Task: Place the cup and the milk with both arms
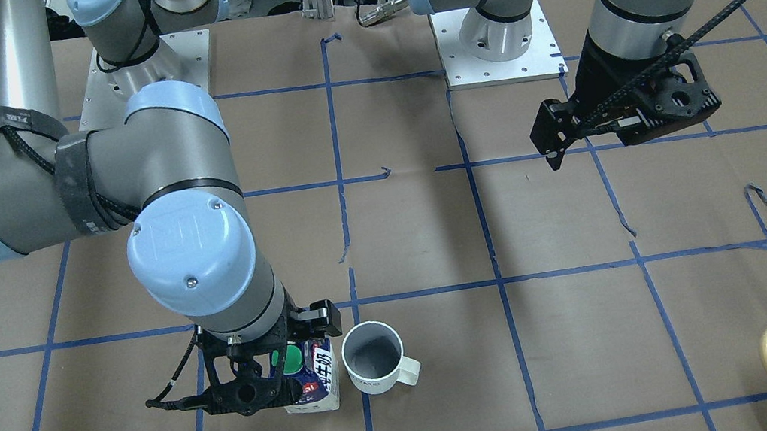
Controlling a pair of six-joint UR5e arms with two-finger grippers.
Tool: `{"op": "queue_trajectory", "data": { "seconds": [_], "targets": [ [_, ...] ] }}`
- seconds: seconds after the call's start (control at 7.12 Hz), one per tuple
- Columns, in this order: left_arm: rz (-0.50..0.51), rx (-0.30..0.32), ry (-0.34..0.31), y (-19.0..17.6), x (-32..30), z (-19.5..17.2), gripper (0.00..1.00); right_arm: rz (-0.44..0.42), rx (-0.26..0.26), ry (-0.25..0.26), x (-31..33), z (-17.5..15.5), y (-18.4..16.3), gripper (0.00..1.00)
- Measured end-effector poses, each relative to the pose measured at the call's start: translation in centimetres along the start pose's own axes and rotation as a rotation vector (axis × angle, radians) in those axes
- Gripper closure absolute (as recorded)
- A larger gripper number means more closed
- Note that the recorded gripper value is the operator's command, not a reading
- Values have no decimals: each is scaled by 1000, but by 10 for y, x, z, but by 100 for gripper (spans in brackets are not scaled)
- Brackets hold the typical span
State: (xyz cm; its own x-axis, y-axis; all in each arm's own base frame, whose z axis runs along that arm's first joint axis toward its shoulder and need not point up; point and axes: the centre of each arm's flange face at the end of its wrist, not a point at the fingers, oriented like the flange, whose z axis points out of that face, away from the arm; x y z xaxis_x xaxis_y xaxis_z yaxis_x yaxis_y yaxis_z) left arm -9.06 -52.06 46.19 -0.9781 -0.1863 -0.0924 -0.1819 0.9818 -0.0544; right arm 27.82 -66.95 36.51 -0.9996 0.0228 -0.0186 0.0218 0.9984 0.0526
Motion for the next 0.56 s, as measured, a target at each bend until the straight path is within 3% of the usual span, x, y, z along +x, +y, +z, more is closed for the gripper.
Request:
{"op": "queue_trajectory", "data": {
  "seconds": [0.28,0.56],
  "targets": [
    [4,9,6,0,2,-4,0,-6,54,19,21,-65,30,0],
    [10,9,31,3,7,-6,0,-60,70,33,78,-120,80,0]
  ]
}}
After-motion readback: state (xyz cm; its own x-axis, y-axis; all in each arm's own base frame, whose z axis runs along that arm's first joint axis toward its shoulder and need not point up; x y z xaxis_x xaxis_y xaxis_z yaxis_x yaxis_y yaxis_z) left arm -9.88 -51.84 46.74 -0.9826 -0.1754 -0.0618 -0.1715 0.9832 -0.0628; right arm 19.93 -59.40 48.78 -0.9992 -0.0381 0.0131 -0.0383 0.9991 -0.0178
